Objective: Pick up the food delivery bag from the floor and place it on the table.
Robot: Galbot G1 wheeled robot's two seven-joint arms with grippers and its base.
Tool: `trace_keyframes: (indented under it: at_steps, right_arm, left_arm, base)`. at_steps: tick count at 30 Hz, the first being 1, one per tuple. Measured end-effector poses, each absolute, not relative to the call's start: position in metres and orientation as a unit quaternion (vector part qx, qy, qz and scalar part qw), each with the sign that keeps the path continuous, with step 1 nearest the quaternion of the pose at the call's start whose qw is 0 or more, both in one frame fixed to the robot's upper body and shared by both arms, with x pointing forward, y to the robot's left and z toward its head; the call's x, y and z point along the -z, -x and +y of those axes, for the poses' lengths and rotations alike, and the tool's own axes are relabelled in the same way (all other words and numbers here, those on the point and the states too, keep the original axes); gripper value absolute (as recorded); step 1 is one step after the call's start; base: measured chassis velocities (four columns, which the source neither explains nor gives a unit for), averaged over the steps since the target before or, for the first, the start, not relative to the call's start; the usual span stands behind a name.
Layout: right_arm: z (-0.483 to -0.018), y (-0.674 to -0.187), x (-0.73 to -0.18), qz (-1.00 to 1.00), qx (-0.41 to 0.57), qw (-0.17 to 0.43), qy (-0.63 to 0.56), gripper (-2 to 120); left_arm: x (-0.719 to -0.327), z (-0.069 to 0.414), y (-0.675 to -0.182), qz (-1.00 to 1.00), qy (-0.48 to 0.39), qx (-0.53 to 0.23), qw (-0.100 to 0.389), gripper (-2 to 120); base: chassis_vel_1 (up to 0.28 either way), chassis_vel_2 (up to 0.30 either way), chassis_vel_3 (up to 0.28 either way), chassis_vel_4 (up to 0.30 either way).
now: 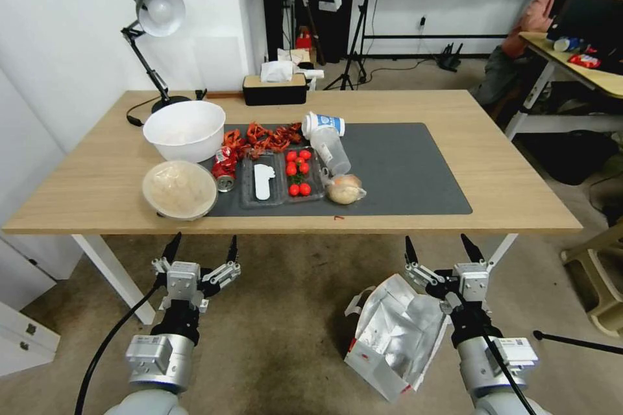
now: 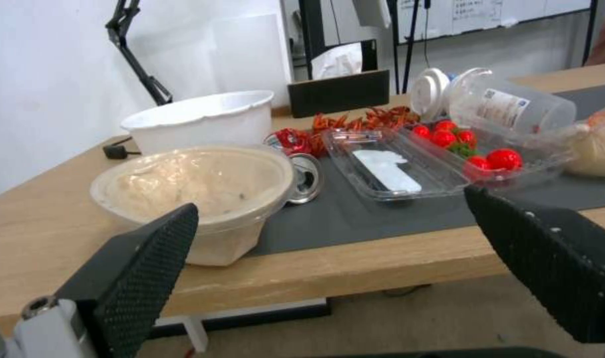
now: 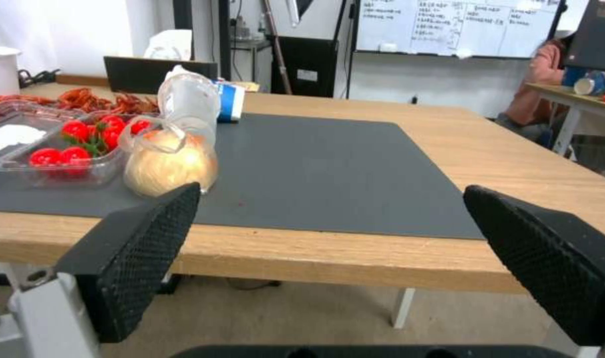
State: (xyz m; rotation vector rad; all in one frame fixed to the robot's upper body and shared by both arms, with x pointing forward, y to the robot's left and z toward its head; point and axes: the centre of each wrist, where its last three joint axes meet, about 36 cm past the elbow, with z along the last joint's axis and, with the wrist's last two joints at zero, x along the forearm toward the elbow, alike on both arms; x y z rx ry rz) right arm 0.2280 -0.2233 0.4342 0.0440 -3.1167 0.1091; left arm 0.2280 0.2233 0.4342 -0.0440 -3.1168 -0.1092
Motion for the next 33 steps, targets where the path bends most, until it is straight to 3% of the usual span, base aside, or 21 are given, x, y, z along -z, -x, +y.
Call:
trace_keyframes:
  at_steps: [23,28,33]
  right_arm:
    - [-0.223,-0.227,-0.435,-0.999,-0.033,0.015,-0.018,100]
    - [-0.23,-0.214,-0.446,-0.995,-0.004,0.078,-0.068,100]
    - [-0.233,-0.212,-0.447,-0.992,0.015,0.092,-0.08,100]
  left_arm:
    - [-0.435,0.223,-0.228,-0.999,0.013,0.033,0.011,100]
    - [-0.453,0.201,-0.225,-0.999,-0.017,-0.028,0.037,100]
    - [-0.474,0.18,-0.22,-0.992,-0.043,-0.09,0.076,100]
  base:
    - [0.0,0.0,0.0,0.0]
    - [0.0,0.0,0.0,0.0]
    - [0.0,0.0,0.0,0.0]
